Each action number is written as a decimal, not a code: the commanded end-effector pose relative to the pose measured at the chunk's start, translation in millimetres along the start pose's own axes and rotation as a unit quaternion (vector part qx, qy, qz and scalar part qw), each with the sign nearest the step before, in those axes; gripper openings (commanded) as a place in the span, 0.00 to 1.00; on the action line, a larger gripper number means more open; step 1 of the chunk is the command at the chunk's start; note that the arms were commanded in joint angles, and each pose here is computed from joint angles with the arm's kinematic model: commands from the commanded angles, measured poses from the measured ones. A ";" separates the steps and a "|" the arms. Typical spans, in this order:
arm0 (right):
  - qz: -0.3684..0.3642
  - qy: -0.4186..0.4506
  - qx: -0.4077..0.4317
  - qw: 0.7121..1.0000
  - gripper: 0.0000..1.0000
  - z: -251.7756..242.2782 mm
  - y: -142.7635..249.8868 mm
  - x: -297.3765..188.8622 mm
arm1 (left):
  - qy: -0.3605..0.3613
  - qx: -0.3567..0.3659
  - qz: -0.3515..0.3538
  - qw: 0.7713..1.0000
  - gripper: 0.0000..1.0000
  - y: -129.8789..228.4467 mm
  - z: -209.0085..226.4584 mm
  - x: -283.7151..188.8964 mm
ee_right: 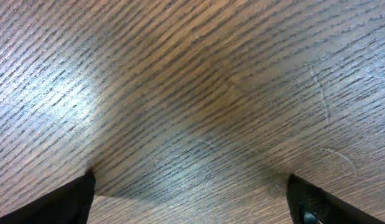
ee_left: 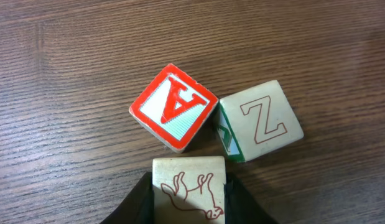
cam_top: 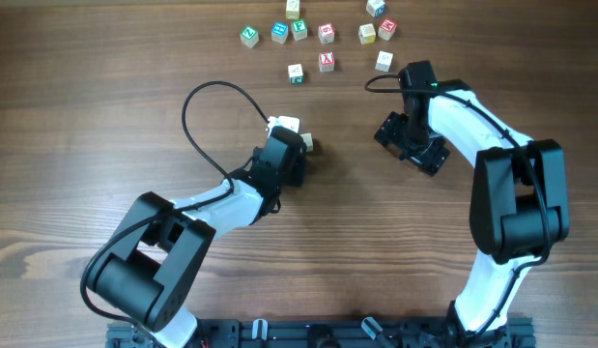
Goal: Form a circle
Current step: 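Lower the 1 block below the A and Z blocks with the left gripper, then open the left gripper and lift it back away from the blocks, then move the right gripper over the three-block group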
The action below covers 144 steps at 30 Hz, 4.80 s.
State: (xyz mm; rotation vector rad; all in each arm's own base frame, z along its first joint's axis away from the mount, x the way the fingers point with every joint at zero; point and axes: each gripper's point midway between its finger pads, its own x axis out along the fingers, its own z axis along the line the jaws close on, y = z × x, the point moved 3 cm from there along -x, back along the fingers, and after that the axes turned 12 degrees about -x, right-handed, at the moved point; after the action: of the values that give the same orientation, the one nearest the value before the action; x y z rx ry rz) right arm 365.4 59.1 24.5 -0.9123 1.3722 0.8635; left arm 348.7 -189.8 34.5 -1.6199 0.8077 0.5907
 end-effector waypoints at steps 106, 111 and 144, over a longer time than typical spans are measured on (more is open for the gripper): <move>-0.191 -0.255 -0.386 0.866 0.04 190.5 71.4 -97.1 | -0.229 -0.490 -0.096 0.835 1.00 -38.5 197.4 -62.6; -0.179 -0.252 -0.362 0.879 0.04 194.3 67.9 -78.7 | -0.229 -0.490 -0.095 0.835 1.00 -38.5 197.3 -62.6; -0.158 -0.322 -0.447 0.819 0.05 243.9 107.7 -46.0 | -0.229 -0.490 -0.095 0.835 1.00 -38.5 197.3 -62.6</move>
State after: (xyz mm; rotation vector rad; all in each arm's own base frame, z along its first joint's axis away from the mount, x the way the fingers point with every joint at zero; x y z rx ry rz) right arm 372.1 322.7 77.0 -1.3197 0.1577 1.3757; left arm 350.0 13.6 68.0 -2.2928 -0.0548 1.3070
